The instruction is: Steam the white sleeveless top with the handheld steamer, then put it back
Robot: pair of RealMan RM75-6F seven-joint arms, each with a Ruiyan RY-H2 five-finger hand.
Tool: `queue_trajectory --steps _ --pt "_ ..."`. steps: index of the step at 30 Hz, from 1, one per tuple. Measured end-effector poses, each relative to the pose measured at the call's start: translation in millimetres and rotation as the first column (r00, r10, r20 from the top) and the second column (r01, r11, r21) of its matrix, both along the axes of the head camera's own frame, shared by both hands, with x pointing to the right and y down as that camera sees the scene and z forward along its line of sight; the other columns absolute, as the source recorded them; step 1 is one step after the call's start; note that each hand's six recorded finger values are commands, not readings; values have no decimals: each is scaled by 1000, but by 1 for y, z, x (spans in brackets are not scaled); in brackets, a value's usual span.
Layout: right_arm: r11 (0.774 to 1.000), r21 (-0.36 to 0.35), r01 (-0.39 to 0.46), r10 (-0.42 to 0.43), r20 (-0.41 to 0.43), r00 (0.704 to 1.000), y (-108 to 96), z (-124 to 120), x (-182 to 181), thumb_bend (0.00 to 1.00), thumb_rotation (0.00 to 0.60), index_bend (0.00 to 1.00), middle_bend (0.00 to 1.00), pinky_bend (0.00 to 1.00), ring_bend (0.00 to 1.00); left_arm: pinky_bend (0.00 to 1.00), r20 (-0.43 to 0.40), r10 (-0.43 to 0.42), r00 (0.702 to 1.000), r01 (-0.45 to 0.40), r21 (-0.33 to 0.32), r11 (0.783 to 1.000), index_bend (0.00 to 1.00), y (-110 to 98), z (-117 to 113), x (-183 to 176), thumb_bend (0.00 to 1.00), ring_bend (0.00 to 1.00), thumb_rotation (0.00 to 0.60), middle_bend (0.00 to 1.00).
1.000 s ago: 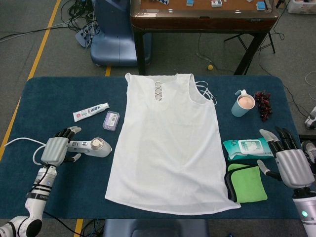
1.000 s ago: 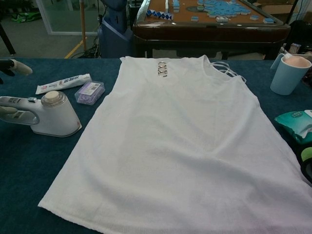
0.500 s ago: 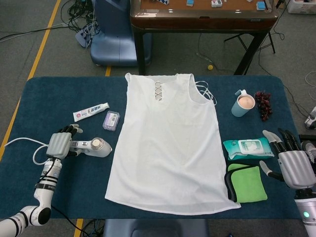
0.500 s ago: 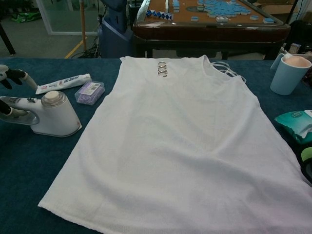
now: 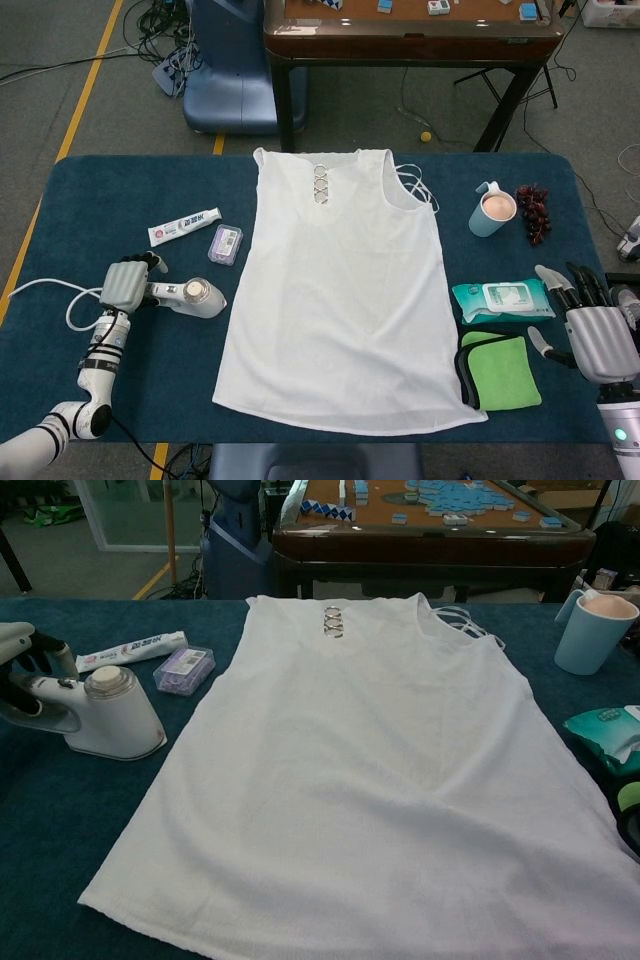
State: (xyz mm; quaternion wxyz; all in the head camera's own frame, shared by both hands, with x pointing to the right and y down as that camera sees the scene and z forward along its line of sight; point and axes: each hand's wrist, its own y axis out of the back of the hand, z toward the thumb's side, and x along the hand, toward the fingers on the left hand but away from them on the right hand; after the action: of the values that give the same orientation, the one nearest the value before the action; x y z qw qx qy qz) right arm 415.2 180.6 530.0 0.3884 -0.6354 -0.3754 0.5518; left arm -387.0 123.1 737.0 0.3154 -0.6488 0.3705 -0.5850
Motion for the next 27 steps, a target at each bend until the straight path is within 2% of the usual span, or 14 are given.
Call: queue_trajectory --steps 4,8,19,27 --pt "1000 -3 -5 5 -1 1000 0 1 1 329 600 26 177 0 0 423 -10 -4 1000 4 10 1000 595 -1 5 1 243 422 600 476" --pt "1000 -9 -11 11 -2 1000 -1 4 3 329 600 26 177 0 0 496 -27 -13 1000 13 15 1000 640 -2 10 3 243 455 600 521" --pt "1000 -27 -14 13 -5 1000 -2 8 3 329 600 26 177 0 0 554 -128 -95 987 94 -10 996 744 -6 21 6 243 534 600 624" --pt "999 -49 4 -3 4 1000 1 13 -4 329 600 26 177 0 0 577 -233 -148 961 150 -7 989 792 -12 15 7 243 557 600 657"
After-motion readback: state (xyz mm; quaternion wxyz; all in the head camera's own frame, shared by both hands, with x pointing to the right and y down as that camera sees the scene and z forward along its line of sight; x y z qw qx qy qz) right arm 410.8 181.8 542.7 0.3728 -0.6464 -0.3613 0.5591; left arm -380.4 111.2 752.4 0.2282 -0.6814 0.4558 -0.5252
